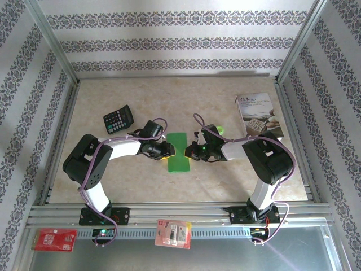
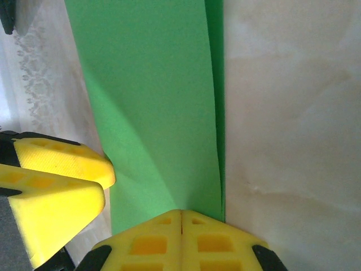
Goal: Fold a paper plane with a square sheet of paper (pick it up from the middle)
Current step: First fold the square sheet of paper in half at the center of the table.
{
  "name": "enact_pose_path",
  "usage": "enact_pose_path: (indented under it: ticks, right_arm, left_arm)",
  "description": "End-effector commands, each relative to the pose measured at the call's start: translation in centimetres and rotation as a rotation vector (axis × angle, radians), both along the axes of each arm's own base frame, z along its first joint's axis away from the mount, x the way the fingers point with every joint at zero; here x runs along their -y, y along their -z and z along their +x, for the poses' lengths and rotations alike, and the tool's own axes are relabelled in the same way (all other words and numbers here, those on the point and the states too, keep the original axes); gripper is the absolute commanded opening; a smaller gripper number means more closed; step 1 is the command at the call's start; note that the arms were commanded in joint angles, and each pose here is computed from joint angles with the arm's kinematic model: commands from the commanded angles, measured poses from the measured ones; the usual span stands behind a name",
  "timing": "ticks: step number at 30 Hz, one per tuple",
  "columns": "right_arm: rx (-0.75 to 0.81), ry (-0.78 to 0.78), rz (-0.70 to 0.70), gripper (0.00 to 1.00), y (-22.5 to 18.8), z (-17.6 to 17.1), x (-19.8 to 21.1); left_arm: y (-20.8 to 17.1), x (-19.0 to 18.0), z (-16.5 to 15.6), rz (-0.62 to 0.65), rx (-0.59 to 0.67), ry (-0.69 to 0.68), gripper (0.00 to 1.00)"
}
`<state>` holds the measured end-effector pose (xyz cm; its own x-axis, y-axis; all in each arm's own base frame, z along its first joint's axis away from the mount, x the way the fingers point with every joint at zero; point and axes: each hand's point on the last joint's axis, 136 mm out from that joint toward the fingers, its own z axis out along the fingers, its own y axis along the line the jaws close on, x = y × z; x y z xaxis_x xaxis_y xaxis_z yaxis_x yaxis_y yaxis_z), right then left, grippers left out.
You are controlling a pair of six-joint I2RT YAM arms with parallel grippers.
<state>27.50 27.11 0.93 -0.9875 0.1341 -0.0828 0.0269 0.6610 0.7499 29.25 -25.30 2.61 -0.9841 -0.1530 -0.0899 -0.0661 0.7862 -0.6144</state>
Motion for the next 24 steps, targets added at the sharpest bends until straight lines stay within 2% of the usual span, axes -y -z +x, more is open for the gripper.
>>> enact_pose_path:
  ticks: [1,7,15,19,24]
  right_arm:
    - [-0.189,0.046,-0.329,0.0,8.0,-4.7,6.0]
    - [-0.19,0.045,-0.328,0.0,8.1,-4.6,5.9]
    - [-0.19,0.044,-0.332,0.0,8.2,-4.7,6.0]
    - [-0.193,0.045,-0.336,0.0,8.3,-4.8,6.1]
    - [-0.195,0.047,-0.338,0.0,8.4,-4.9,6.3]
  left_arm:
    - [-0.9,-1.1,0.1,0.045,0.036,-0.005,0.34]
    - [-3.3,2.0,-0.2,-0.09,0.071,0.034,0.35]
    - [0.3,1.1,-1.6,-0.029,-0.022,0.019,0.34]
    - [1.9,-0.8,-1.8,0.018,-0.038,-0.011,0.34]
    - [-0.1,-0.7,-1.5,-0.031,0.024,-0.014,0.35]
